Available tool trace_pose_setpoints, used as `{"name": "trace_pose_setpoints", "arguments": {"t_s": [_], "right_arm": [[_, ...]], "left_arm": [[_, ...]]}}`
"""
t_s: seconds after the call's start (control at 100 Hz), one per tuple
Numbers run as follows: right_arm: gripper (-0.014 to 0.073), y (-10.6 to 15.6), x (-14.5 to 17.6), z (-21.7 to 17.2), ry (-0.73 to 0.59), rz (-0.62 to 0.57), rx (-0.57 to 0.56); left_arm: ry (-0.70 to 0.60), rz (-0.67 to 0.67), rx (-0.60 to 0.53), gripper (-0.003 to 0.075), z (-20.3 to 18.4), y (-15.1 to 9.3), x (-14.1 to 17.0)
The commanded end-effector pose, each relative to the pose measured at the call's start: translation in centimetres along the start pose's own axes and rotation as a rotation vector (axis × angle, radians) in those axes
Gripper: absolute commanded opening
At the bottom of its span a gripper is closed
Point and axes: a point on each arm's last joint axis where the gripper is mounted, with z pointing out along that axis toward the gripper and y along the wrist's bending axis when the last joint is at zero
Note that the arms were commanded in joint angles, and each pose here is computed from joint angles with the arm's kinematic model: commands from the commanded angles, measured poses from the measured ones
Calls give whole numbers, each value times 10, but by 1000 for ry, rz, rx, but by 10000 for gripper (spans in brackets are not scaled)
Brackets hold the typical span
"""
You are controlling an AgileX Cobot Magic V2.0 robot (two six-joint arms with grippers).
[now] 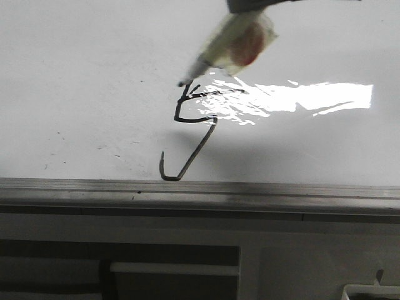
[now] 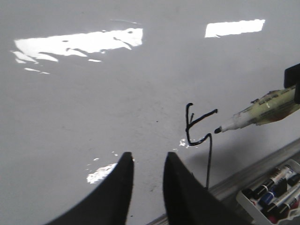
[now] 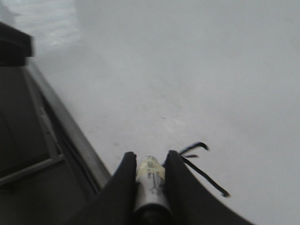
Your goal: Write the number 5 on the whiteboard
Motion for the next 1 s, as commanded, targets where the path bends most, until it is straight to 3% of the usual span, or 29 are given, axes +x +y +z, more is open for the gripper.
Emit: {"name": "trace_pose_setpoints", "arguments": {"t_s": [0.0,0.05,0.09,0.29,0.42,0.74,0.84,0.99], "right_arm": [[-65,7,-19,-5,-106,-77,-102],[-65,9,-18,-3,-103,-79,-119],[-65,10,-18,-1,-101,-86,-127],[-67,19,-14,7,-96,-178,-209],[-71,23,-12,8,-99,-266,-245],[-71,31,-13,6,-131,-309,-343],[-71,32,-13,5,-133,-309,-349],[-71,32,-13,5,-133,-309,-349]], "left_arm": [[-18,58,72,351,2,-8,-15],[1,108,126,444,5,-14,-19],[24,151,172,468,10,-19,-22],[187,280,370,414,42,-40,-29],[242,287,398,386,63,-44,-31],[351,323,490,380,85,-53,-26],[360,322,491,330,87,-53,-24],[360,322,491,190,87,-53,-24]]}}
